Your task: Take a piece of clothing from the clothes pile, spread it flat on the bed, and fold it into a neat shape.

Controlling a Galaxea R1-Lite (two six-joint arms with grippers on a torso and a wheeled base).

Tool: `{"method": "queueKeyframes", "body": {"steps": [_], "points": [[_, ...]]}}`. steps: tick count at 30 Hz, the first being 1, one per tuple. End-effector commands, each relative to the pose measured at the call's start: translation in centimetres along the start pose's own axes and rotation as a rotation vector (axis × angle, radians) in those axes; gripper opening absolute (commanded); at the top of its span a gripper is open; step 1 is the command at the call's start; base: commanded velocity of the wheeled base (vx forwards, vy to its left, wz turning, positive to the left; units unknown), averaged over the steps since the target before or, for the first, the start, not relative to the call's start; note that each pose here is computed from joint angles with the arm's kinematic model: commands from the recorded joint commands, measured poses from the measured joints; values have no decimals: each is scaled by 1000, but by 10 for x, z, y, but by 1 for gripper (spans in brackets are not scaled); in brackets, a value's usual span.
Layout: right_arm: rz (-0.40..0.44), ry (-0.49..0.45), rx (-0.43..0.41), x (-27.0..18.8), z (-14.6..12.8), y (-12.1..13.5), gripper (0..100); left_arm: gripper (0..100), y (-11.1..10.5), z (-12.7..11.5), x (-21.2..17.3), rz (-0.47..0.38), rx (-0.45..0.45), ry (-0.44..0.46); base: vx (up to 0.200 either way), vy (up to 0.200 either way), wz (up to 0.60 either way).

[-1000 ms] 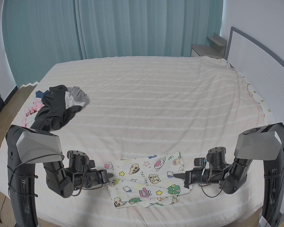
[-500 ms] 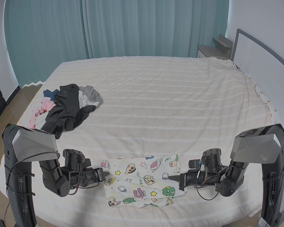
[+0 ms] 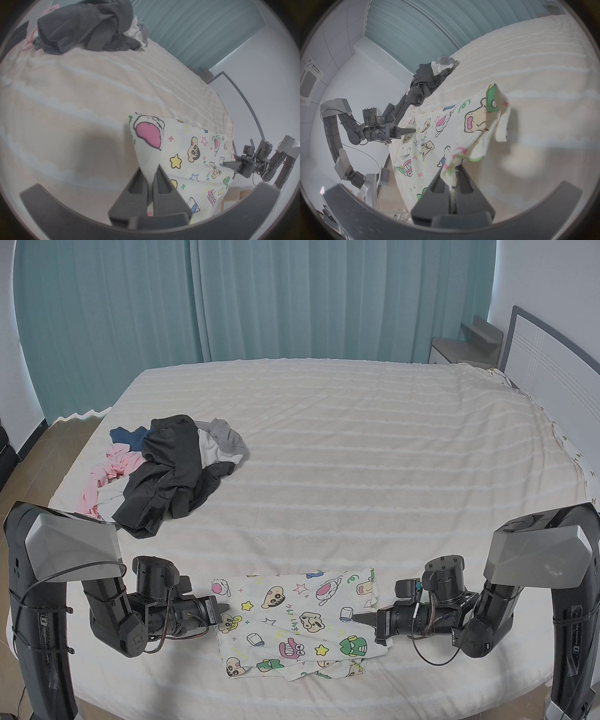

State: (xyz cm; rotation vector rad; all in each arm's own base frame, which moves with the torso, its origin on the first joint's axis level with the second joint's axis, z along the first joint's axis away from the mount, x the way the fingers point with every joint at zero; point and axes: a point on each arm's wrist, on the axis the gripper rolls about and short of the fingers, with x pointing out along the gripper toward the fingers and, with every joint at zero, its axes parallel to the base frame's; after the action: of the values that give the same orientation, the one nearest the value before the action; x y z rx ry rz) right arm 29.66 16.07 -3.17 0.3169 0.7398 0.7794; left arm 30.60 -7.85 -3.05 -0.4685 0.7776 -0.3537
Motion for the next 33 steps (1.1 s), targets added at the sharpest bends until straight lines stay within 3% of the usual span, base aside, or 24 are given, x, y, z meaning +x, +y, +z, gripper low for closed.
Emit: {"method": "queueKeyframes", "body": {"steps": [1, 19, 20, 25, 33], "points": [[0, 2, 0, 1, -1, -1, 0, 0, 1, -1, 1, 15, 19, -1, 0, 0, 0], [-8, 8, -5, 5, -4, 1, 0, 0, 2, -4, 0, 29, 42, 4, 0, 0, 0], [-13, 13, -1, 4, -5, 1, 100, 100, 1, -4, -2, 24, 40, 4, 0, 0, 0], [-24, 15, 4, 0, -7, 0, 100, 100, 2, -4, -3, 29, 43, 4, 0, 0, 0], [-101, -49, 9, -26, 3, 3, 100, 100, 5, 20, -33, 36, 25, -116, 0, 0, 0]]}}
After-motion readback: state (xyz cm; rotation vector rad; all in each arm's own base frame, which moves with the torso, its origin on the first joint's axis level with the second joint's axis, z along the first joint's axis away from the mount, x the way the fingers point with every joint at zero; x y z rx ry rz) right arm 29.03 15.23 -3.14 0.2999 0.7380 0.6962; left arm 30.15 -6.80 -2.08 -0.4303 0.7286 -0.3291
